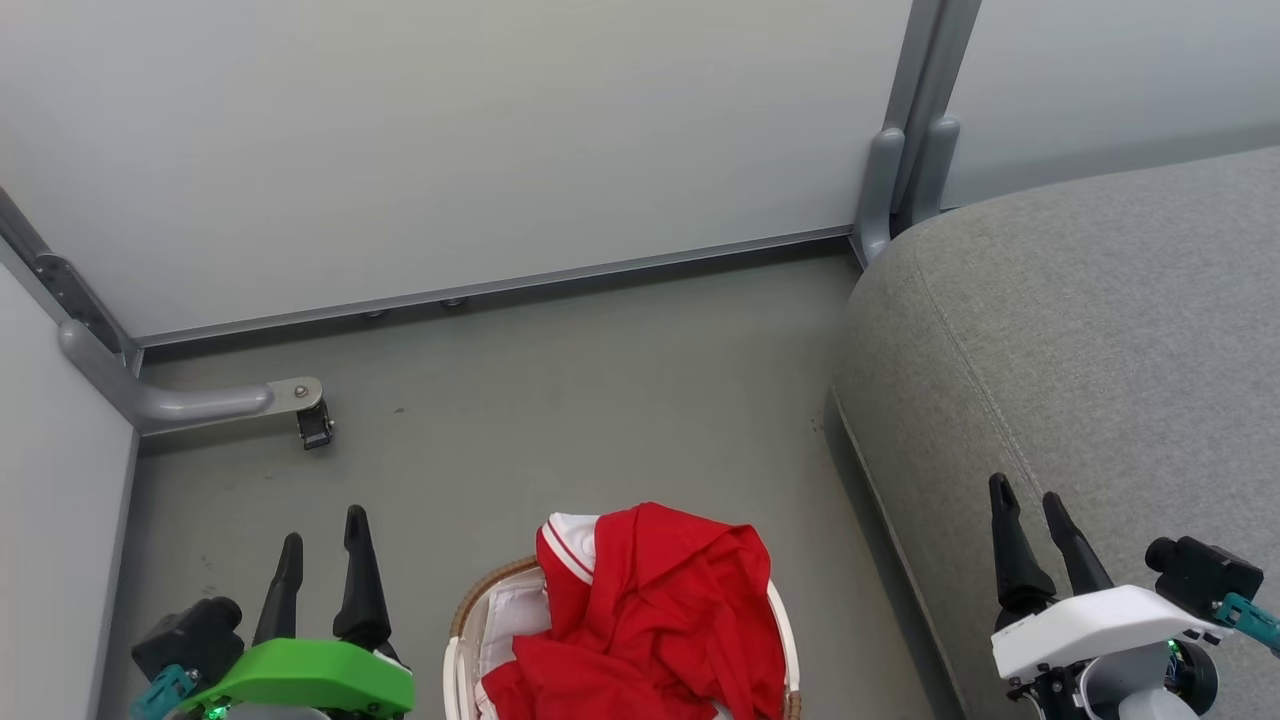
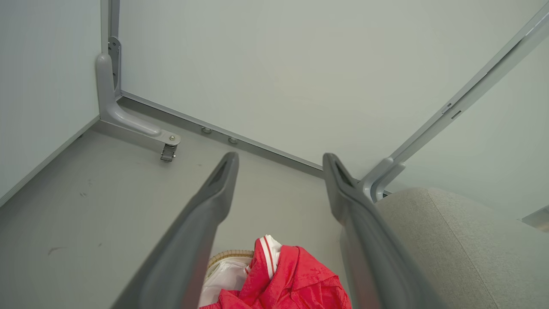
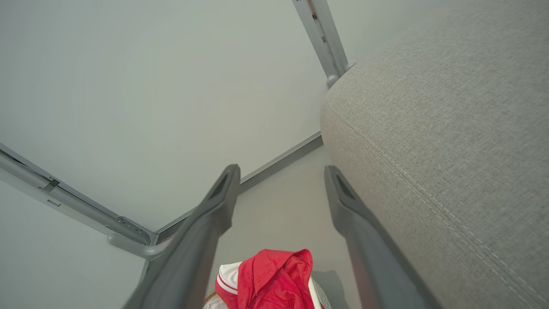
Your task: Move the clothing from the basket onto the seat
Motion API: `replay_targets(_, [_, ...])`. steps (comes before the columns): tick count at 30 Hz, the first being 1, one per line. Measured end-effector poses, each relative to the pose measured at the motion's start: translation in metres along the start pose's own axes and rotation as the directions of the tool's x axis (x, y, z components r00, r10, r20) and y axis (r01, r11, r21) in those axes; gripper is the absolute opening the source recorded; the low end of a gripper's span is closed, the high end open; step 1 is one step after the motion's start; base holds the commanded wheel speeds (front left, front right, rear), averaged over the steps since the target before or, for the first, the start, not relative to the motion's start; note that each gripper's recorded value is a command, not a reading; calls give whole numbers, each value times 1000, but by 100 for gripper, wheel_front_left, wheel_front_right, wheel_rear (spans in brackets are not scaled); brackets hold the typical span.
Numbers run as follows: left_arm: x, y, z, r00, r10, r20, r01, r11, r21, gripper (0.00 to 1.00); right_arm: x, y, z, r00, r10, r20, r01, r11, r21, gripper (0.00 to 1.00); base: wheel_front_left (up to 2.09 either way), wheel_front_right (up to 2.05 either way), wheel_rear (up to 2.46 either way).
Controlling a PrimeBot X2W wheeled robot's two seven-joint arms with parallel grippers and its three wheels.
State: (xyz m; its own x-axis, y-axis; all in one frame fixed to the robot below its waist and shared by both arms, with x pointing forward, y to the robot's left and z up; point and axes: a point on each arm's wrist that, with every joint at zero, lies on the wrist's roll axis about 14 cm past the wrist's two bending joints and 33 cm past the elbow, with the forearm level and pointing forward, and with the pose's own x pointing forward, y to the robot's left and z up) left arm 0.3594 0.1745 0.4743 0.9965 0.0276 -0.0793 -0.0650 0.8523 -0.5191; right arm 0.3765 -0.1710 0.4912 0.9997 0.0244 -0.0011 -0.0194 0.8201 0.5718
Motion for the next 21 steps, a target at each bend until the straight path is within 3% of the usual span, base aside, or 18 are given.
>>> replay_targets(21, [-5,0,-6,1000,-19,3,18,986,166,100,0,11,-4,999,54,2,-53,985,-164,100,0,0,0])
